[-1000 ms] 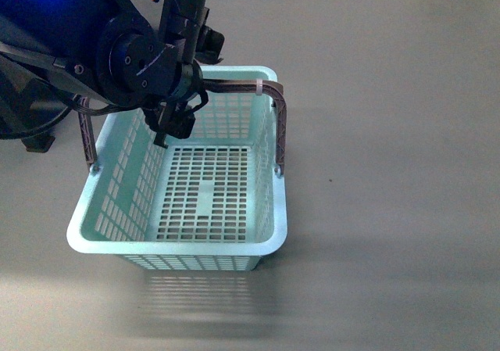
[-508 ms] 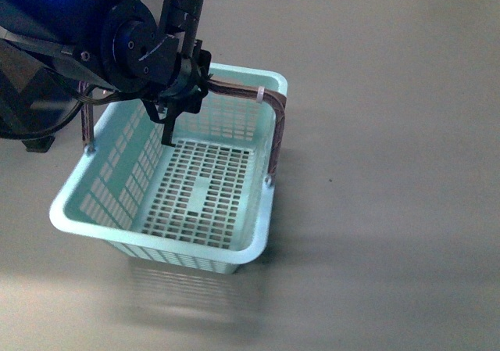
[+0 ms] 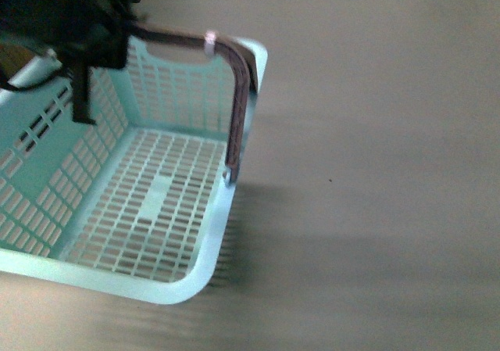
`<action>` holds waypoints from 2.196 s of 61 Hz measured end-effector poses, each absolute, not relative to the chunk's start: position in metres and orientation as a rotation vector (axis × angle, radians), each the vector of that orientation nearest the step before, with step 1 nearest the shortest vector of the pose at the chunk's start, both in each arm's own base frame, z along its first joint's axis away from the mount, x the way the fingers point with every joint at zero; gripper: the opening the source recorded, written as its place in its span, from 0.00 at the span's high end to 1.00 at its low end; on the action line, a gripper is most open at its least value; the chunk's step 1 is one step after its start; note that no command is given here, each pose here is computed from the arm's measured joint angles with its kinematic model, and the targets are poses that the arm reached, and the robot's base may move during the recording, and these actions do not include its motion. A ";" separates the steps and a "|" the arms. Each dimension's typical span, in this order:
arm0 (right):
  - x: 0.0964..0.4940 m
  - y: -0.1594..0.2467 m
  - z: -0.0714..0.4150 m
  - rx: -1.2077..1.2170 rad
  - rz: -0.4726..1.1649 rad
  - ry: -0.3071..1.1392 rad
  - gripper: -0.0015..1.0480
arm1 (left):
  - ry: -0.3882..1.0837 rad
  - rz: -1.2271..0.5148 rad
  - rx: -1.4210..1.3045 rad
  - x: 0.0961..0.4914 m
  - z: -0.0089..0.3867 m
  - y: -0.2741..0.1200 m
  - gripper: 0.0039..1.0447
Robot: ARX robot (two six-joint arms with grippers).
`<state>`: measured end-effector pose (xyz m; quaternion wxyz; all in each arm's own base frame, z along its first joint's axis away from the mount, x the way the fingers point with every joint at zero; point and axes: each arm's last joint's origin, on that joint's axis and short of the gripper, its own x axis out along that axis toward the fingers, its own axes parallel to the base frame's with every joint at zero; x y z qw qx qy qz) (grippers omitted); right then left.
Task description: Pick lemon and mango into basket
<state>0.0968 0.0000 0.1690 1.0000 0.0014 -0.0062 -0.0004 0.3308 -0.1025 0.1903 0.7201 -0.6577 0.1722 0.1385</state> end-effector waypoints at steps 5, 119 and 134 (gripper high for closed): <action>0.097 0.000 0.169 0.003 -0.001 -0.012 0.08 | 0.314 0.259 -1.495 0.306 0.225 -0.091 0.96; 0.097 0.000 0.169 0.003 0.000 -0.012 0.08 | 0.154 0.231 -1.469 0.207 0.316 -0.050 0.96; 0.097 0.000 0.169 0.002 0.000 -0.012 0.08 | 0.154 0.231 -1.469 0.207 0.316 -0.050 0.96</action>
